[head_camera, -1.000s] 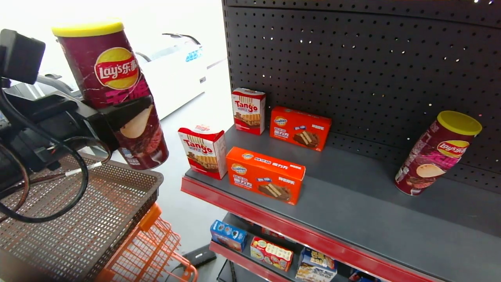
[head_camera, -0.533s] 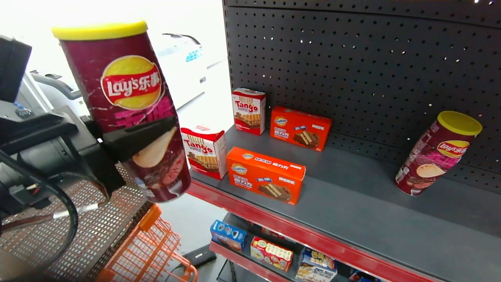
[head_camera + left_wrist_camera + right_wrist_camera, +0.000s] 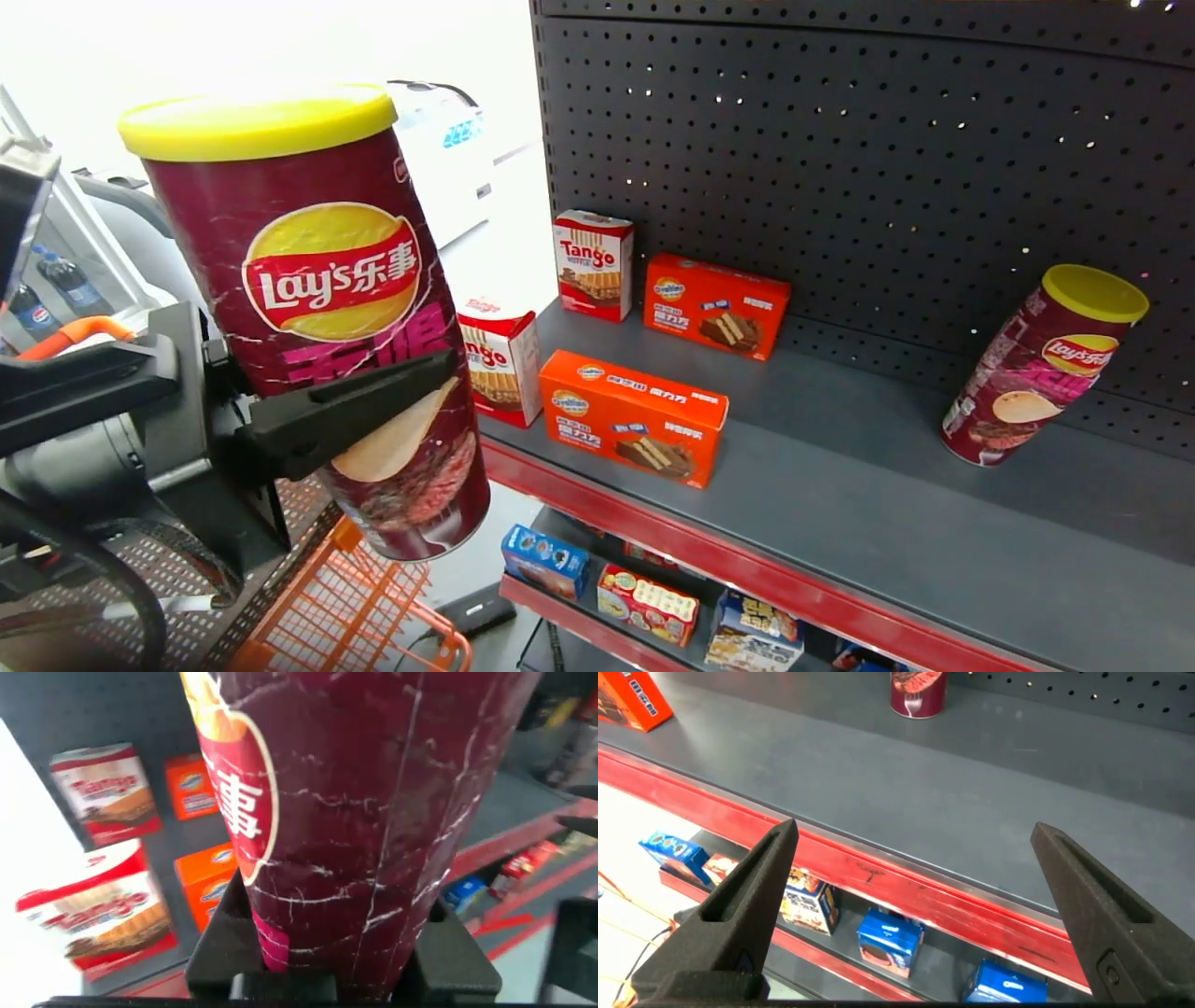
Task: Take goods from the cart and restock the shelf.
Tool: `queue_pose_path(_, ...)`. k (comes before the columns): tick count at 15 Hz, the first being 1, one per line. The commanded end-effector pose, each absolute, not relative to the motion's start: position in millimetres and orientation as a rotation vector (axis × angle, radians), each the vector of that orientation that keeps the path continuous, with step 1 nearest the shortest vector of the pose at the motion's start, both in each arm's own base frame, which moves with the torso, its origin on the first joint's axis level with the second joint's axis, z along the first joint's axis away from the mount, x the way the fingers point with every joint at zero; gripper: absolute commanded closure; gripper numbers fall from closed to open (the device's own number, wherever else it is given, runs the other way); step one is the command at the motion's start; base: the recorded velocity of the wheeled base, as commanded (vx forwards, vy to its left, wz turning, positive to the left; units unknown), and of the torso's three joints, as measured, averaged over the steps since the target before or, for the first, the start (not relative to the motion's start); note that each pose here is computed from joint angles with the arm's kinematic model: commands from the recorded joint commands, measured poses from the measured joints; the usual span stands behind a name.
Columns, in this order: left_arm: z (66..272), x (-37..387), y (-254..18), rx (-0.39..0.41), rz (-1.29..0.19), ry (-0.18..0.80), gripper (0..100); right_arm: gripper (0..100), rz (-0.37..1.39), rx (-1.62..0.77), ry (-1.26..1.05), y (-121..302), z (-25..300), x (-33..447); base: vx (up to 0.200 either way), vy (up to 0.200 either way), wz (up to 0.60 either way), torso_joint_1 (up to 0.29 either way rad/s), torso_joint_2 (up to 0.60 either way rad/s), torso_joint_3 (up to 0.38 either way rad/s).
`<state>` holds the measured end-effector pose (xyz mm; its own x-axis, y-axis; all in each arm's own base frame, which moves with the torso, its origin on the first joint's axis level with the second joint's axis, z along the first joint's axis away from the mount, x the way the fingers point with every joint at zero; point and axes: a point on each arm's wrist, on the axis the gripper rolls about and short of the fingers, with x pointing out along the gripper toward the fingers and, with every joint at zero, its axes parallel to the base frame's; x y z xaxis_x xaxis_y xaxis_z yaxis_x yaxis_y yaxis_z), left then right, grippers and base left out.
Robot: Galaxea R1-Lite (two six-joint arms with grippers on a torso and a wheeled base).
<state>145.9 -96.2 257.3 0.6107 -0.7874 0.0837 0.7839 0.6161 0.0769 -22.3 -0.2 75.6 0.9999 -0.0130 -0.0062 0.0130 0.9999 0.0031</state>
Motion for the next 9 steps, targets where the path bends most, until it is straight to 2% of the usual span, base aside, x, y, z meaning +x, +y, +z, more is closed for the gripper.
queue_pose_path(1, 254.4, 145.1, -96.7, 0.036, -0.938, -0.103, 100, 0, -0.012, 0.003, 0.008, -0.2, 75.7, -22.2, 0.0, 0.0, 0.0, 0.0, 0.0, 0.0)
queue_pose_path(5, 253.4, 147.5, -98.8, 0.036, -0.946, -0.097, 100, 0, -0.014, 0.006, 0.006, -0.2, 75.8, -22.2, 0.0, 0.0, 0.0, 0.0, 0.0, 0.0)
queue_pose_path(9, 252.8, 147.4, -98.8, 0.036, -0.95, -0.094, 100, 0, -0.014, 0.006, 0.008, -0.2, 75.7, -22.2, 0.0, 0.0, -0.6, -0.005, 0.0, 0.002)
